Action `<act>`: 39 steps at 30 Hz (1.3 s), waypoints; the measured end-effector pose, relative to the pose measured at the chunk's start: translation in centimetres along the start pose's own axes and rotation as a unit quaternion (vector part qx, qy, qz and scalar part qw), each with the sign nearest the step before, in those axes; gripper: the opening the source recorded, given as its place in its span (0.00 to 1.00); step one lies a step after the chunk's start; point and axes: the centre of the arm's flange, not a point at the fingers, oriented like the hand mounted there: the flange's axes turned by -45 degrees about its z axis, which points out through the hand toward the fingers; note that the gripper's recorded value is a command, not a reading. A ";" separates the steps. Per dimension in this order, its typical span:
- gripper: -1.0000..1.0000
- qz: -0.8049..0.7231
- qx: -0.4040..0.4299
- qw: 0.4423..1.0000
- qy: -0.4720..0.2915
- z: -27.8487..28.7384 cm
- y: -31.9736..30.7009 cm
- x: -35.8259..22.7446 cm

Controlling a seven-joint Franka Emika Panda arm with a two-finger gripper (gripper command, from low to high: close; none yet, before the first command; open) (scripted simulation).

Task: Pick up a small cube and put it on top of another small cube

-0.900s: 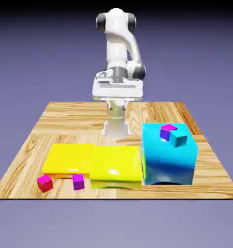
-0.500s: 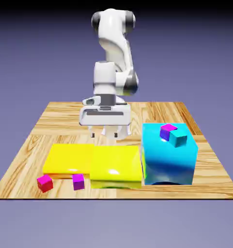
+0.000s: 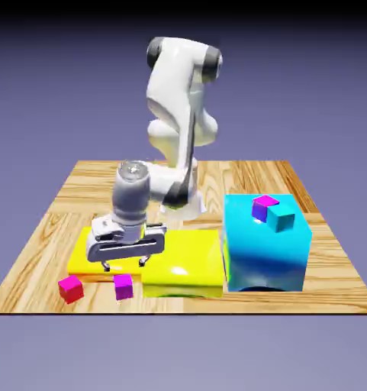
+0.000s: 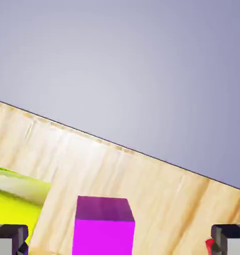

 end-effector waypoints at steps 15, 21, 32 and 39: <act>0.50 -0.128 -0.029 0.952 -0.278 8.8 7.2 0.9; 0.50 -0.152 -0.037 0.931 -0.330 13.5 8.4 -0.3; 0.00 0.000 0.039 0.950 -0.310 9.7 7.9 1.1; 0.00 0.183 0.153 0.923 -0.303 8.5 7.6 1.2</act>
